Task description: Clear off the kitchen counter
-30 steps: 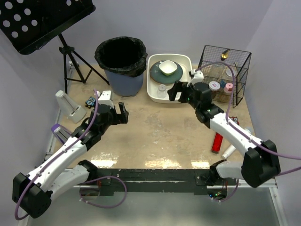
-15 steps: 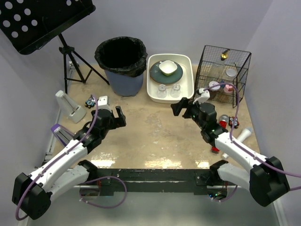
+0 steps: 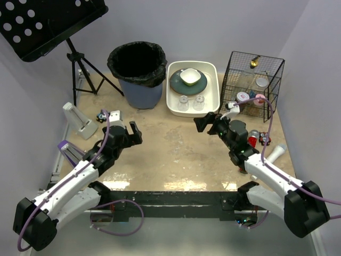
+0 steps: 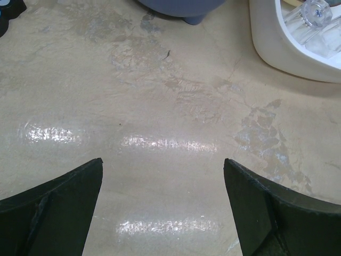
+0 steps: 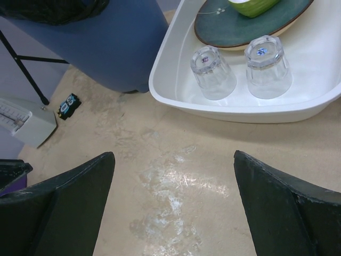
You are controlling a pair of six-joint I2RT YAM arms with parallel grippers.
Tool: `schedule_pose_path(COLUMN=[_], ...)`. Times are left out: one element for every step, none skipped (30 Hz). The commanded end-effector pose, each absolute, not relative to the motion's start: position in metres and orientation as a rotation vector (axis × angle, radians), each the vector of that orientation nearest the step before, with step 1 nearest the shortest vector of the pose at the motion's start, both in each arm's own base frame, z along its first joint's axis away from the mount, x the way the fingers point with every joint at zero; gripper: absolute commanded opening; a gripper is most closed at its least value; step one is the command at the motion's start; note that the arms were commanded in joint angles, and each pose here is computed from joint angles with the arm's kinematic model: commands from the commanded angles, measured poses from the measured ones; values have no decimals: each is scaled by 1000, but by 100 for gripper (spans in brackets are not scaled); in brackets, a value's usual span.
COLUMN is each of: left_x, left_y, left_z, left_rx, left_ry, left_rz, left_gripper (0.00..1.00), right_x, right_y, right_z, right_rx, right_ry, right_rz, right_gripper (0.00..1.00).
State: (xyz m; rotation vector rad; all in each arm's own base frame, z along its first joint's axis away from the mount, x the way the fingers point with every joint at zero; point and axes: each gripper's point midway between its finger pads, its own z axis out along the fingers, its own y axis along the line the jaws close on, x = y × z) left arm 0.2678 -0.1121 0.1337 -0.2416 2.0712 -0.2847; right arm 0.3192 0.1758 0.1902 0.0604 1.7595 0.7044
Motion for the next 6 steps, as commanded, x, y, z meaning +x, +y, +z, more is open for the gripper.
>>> schedule_pose_path(left_x=[275,275,275,276,275,276], left_y=[-117,-117,-117,-117,-117,-116], left_z=[147,147,148,148,148,149], left_rx=[-260,-260,-261,-264,-265,-271], left_ry=[2016,2014,2010,2007,2005,2000], left_rz=[-328,-331,-332,-333,-332,-332], left_gripper=[100,100,100,100,100,100], right_x=[322,322,323,324,325,325], right_y=[178,178,179,179,179,180], right_z=[206,205,205,205,205,206], right_rx=[40,41,41,43,41,41], right_ry=[1691,1693,1694,1696,1696,1693], right_rz=[718,719,718,719,718,719], right_gripper=[99,99,98,99,99,99])
